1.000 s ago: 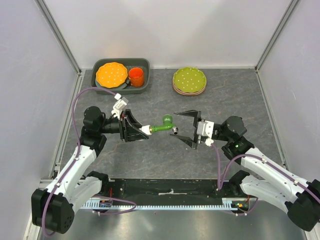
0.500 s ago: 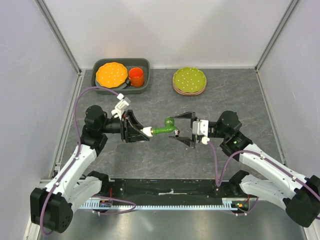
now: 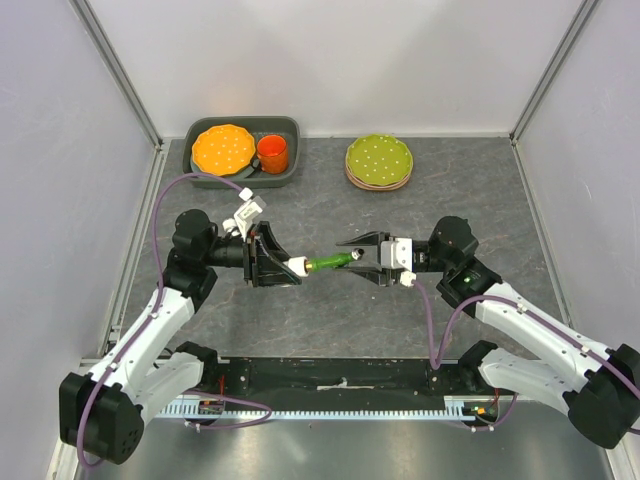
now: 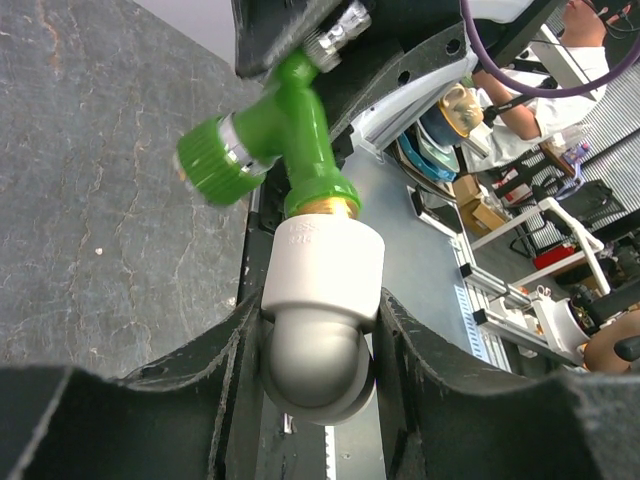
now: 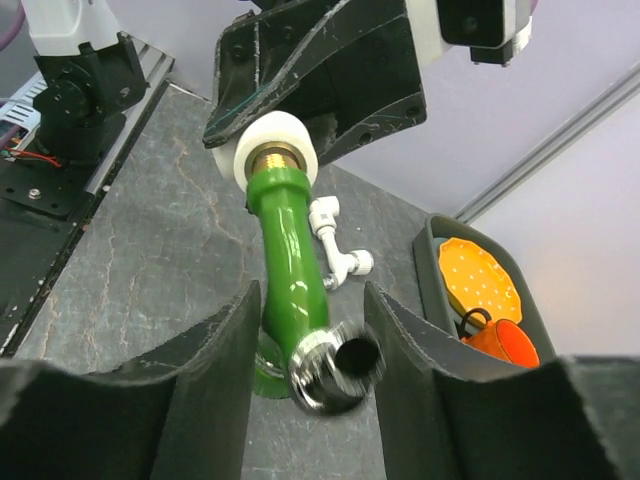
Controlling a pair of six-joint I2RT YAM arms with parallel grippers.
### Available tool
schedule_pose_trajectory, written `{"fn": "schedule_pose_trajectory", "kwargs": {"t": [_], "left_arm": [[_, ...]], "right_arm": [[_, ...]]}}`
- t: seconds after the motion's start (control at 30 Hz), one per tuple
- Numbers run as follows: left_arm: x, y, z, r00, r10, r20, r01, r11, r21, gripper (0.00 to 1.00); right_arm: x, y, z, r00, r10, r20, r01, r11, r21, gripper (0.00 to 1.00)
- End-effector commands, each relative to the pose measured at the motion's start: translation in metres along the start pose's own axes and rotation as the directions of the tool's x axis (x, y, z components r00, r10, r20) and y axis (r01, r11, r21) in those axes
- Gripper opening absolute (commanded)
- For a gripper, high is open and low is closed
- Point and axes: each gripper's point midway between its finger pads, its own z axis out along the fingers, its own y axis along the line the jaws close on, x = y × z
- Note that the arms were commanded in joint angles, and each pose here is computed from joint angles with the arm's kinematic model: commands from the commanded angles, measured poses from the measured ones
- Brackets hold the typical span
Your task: Install the water faucets
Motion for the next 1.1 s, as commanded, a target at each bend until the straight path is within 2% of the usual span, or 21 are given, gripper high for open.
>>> {"fn": "schedule_pose_trajectory", "kwargs": {"t": [0.0,0.03,0.2,0.23,0.3,0.4,0.5,0.53,0.6,0.63,0.67,0.7,0.73,0.8,0.87,0.93,1.07], "left_arm": [[-0.013,-0.011,0.001,0.996,0.090,-0.002,-0.090,0.996,0.028,0.02],[-0.013,-0.010,0.001,0.996,0.091,-0.002,-0.091,0.996,0.026,0.02],[-0.014,-0.009,0.002,0.995,0.100,-0.002,-0.100,0.995,0.017,0.02],[-0.014,-0.008,0.002,0.995,0.099,-0.003,-0.099,0.995,0.017,0.02],[-0.013,-0.004,0.003,0.996,0.085,-0.005,-0.085,0.996,0.005,0.02],[-0.014,0.001,0.003,0.996,0.092,0.001,-0.092,0.995,-0.040,0.02],[-0.024,0.018,-0.001,0.989,0.146,0.034,-0.138,0.974,-0.179,0.02],[-0.016,0.026,-0.004,0.994,0.105,0.024,-0.097,0.969,-0.227,0.02],[-0.018,0.047,-0.012,0.991,0.130,0.029,-0.111,0.927,-0.359,0.02],[-0.014,0.052,-0.015,0.993,0.113,0.024,-0.094,0.913,-0.397,0.02],[-0.012,0.062,-0.020,0.992,0.121,0.024,-0.098,0.890,-0.446,0.02],[-0.012,0.062,-0.022,0.991,0.133,0.025,-0.106,0.879,-0.465,0.02],[-0.011,0.066,-0.026,0.990,0.139,0.025,-0.109,0.863,-0.493,0.02],[-0.008,0.067,-0.029,0.988,0.155,0.021,-0.122,0.848,-0.516,0.02],[-0.008,0.069,-0.037,0.982,0.188,0.015,-0.147,0.813,-0.563,0.02],[-0.010,0.069,-0.043,0.975,0.220,0.015,-0.169,0.789,-0.591,0.02],[-0.007,0.069,-0.046,0.973,0.232,0.015,-0.176,0.778,-0.603,0.02]], "right_arm": [[-0.025,-0.005,0.003,0.996,-0.069,0.062,0.072,0.997,-0.037,0.47],[-0.024,-0.005,0.003,0.996,-0.065,0.060,0.068,0.997,-0.038,0.39],[-0.025,-0.005,0.004,0.997,-0.044,0.063,0.046,0.998,-0.044,0.19],[-0.025,-0.005,0.004,0.997,-0.042,0.065,0.045,0.998,-0.046,0.10],[-0.024,-0.004,0.005,0.997,-0.034,0.063,0.037,0.998,-0.050,0.03],[-0.018,-0.013,0.005,1.000,-0.011,0.028,0.011,1.000,0.005,0.00],[-0.005,-0.032,-0.001,0.994,0.110,-0.024,-0.105,0.982,0.157,0.00],[-0.002,-0.032,-0.003,0.979,0.205,-0.017,-0.199,0.961,0.192,0.06],[0.010,-0.042,-0.009,0.943,0.331,-0.022,-0.308,0.900,0.308,0.16],[0.019,-0.041,-0.011,0.900,0.435,-0.016,-0.402,0.845,0.354,0.24],[0.026,-0.041,-0.013,0.876,0.482,-0.018,-0.440,0.812,0.384,0.29],[0.040,-0.040,-0.017,0.843,0.537,-0.037,-0.472,0.770,0.430,0.37],[0.048,-0.035,-0.017,0.808,0.588,-0.042,-0.513,0.737,0.440,0.57],[0.064,-0.020,-0.017,0.746,0.661,-0.079,-0.570,0.695,0.438,0.69],[0.081,-0.011,-0.019,0.686,0.719,-0.108,-0.604,0.646,0.467,0.74],[0.106,-0.001,-0.027,0.603,0.783,-0.153,-0.617,0.579,0.533,0.82],[0.139,0.021,-0.036,0.456,0.867,-0.200,-0.636,0.474,0.609,0.85]]}}
